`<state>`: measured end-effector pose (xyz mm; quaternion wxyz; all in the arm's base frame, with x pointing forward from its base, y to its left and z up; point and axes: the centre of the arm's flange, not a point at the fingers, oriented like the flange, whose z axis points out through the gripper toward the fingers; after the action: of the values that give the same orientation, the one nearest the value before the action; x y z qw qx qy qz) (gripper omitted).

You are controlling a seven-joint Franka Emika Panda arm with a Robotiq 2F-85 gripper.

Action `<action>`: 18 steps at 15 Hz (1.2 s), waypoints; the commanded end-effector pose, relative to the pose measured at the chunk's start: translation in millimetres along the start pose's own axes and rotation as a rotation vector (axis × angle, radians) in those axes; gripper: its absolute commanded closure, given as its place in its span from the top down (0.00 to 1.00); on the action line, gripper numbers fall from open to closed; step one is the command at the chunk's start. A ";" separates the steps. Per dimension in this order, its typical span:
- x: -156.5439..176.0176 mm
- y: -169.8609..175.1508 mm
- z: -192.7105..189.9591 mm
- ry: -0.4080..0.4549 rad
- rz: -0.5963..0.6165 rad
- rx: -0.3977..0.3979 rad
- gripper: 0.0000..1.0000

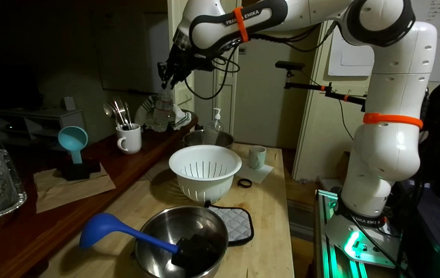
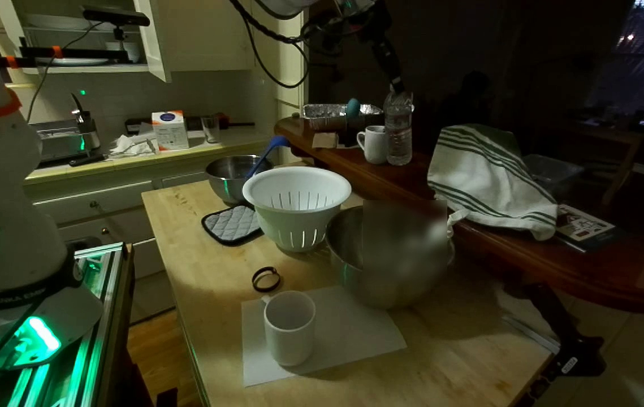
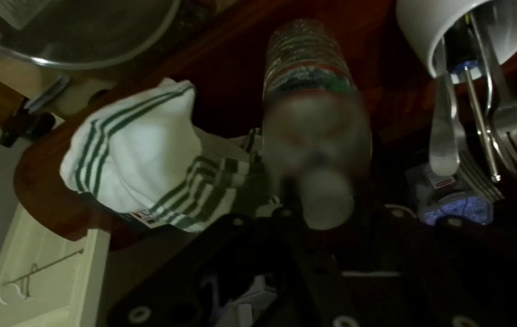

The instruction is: Take the water bottle out of the metal bowl

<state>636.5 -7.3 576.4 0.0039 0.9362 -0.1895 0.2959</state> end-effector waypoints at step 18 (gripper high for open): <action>52.7 -32.9 65.1 -0.078 -0.029 -0.038 0.54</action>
<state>707.1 -5.0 545.1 0.0219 0.9506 -0.1767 0.2543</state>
